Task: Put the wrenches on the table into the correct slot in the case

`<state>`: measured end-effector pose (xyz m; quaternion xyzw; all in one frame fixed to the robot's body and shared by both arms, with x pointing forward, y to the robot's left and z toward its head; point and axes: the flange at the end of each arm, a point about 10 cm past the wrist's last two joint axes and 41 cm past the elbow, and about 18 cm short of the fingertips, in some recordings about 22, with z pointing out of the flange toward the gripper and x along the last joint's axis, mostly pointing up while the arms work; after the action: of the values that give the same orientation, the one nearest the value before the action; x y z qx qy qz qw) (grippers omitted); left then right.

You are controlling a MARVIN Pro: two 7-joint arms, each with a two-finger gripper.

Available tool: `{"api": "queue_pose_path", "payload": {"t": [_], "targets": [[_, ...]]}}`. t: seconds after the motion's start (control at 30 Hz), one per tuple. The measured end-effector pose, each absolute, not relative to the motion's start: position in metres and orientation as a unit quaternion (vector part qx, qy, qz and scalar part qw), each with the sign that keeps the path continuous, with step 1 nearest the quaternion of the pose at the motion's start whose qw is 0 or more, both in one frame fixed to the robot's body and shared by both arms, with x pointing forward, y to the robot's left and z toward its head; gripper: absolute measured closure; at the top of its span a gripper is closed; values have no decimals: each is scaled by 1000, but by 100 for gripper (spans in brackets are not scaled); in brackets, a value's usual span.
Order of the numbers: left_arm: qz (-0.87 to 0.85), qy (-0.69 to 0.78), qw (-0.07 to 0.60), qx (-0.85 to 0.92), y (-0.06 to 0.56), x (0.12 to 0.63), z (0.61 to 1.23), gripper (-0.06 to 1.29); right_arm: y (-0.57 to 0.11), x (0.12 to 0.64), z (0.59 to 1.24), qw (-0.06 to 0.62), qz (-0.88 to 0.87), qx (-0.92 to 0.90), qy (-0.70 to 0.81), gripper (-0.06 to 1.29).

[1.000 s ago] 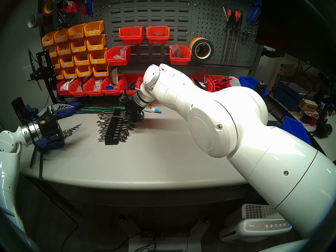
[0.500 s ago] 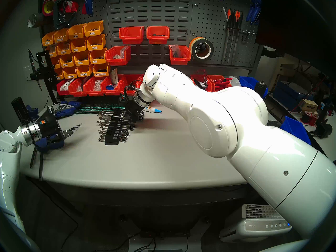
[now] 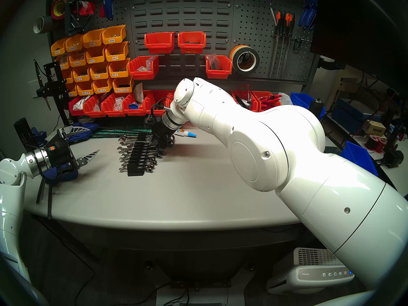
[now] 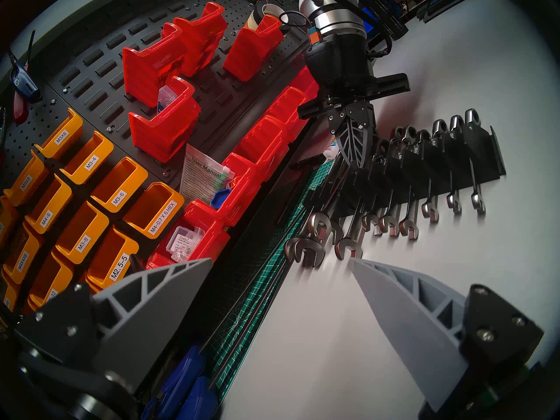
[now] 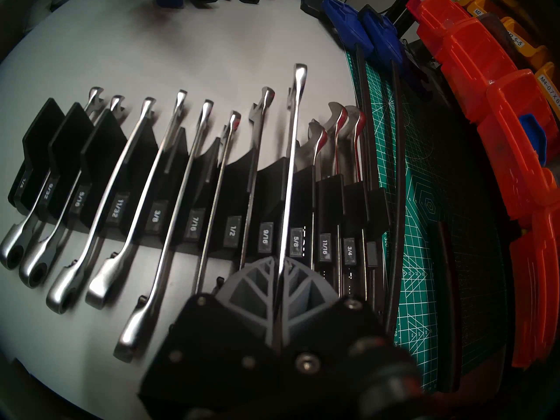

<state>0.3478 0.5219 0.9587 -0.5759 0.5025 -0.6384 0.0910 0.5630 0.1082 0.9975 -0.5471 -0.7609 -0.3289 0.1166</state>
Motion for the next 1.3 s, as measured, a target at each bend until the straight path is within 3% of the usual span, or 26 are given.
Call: {"api": "queue_pose_path", "payload": {"t": [0.4,0.6,1.13,1.3], "targets": [[-638,502,91,-576,522,348,959,0,109,563,997,117,-326,-552,-758,126],[-638,502,91,-576,522,348,959,0,109,563,997,117,-326,-552,-758,109],[-638,502,91,-576,522,348,959,0,109,563,998,115,-330,-546,-761,104],[-638,502,91,-576,522,348,959,0,109,564,1000,113,-333,-544,-761,93]]}}
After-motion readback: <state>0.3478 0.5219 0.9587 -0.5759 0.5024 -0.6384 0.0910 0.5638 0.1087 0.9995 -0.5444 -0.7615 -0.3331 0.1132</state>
